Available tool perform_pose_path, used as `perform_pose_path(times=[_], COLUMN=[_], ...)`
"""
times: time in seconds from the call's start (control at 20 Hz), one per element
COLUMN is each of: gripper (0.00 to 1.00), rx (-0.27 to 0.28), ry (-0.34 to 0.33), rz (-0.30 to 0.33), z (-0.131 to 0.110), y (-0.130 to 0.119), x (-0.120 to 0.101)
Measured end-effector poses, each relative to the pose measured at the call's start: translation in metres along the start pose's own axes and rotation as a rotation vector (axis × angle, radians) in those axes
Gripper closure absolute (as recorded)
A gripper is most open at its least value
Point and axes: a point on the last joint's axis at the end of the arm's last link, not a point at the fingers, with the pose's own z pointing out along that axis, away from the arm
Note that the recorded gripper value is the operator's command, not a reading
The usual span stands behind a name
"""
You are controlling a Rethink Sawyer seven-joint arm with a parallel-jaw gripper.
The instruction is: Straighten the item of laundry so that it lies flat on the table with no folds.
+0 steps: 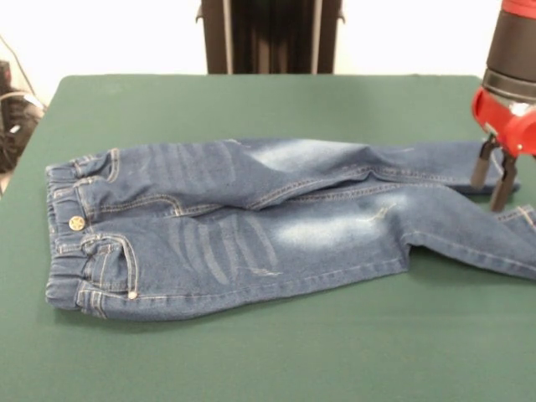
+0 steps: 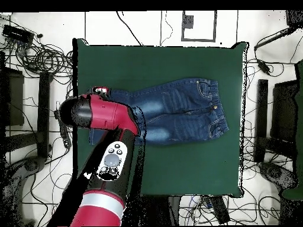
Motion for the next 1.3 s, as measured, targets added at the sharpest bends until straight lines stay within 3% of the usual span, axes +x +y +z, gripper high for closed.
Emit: perform_pose_path(times=[0.45,0.7,1.0,1.3], gripper=[0.0,0.0,0.0,0.0], rx=[0.104,0.12,0.117,0.154], ry=[-0.036,-0.048,-0.065,-0.067], rz=[-0.15,-0.2,-0.251,-0.263], z=[0.001,0.012,0.045,0.073], y=[0.011,0.024,0.026,0.008], x=[0.007,0.018,0.028,0.031])
